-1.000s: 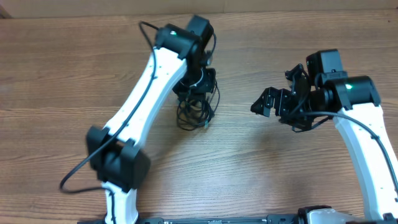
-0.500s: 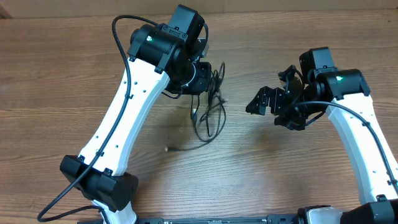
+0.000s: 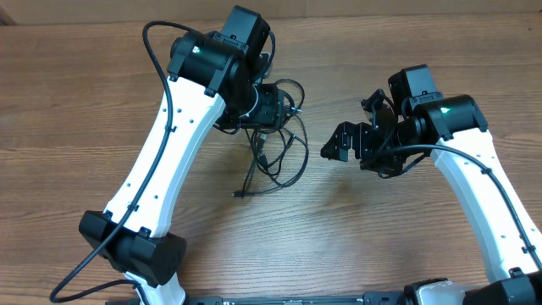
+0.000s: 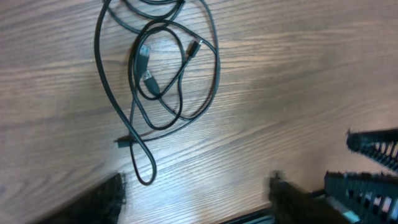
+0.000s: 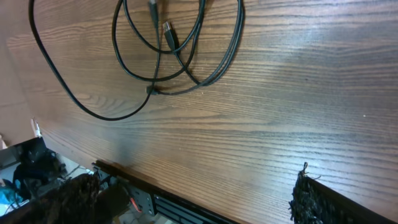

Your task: Untangle cables

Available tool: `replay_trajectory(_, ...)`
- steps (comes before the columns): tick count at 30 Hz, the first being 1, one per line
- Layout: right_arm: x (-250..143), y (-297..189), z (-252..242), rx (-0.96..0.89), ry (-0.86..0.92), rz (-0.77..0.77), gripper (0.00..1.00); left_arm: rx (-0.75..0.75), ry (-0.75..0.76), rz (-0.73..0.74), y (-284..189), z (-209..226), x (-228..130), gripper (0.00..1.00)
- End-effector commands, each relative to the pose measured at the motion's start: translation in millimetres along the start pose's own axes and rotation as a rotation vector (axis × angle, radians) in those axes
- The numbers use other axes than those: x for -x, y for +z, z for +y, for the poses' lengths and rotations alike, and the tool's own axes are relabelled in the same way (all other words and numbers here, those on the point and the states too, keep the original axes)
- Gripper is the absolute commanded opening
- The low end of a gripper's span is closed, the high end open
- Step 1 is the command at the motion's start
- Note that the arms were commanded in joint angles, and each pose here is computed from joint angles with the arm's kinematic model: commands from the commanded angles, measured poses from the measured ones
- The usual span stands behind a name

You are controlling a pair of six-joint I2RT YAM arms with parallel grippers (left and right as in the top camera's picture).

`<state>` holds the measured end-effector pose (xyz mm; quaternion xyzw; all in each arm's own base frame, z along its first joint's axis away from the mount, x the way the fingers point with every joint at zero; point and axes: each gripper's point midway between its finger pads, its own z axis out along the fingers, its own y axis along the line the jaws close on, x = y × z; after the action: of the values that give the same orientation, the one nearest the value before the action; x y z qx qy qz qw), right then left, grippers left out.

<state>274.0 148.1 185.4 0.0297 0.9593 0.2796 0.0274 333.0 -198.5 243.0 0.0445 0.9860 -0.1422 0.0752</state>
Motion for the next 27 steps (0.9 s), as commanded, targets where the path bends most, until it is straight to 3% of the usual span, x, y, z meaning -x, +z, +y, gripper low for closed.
replay_trajectory(1, 5.1, -2.8, 3.5, 0.001, -0.021, -0.026, 1.0, 0.014, -0.007, -0.033, -9.1, 3.5, 3.1, 0.97)
replay_trajectory(8, 5.6, -2.8, 1.1, -0.012, -0.02, -0.029, 1.0, 0.009, -0.08, -0.059, -19.2, 9.9, 5.2, 1.0)
replay_trajectory(18, 5.3, -2.8, 1.0, -0.013, -0.019, -0.028, 1.0, -0.011, -0.077, -0.238, -85.0, 15.6, -2.9, 1.0)
replay_trajectory(27, 8.1, -2.9, 2.0, -0.009, -0.026, -0.039, 1.0, 0.025, -0.089, -0.187, -87.0, 24.0, -21.4, 1.0)
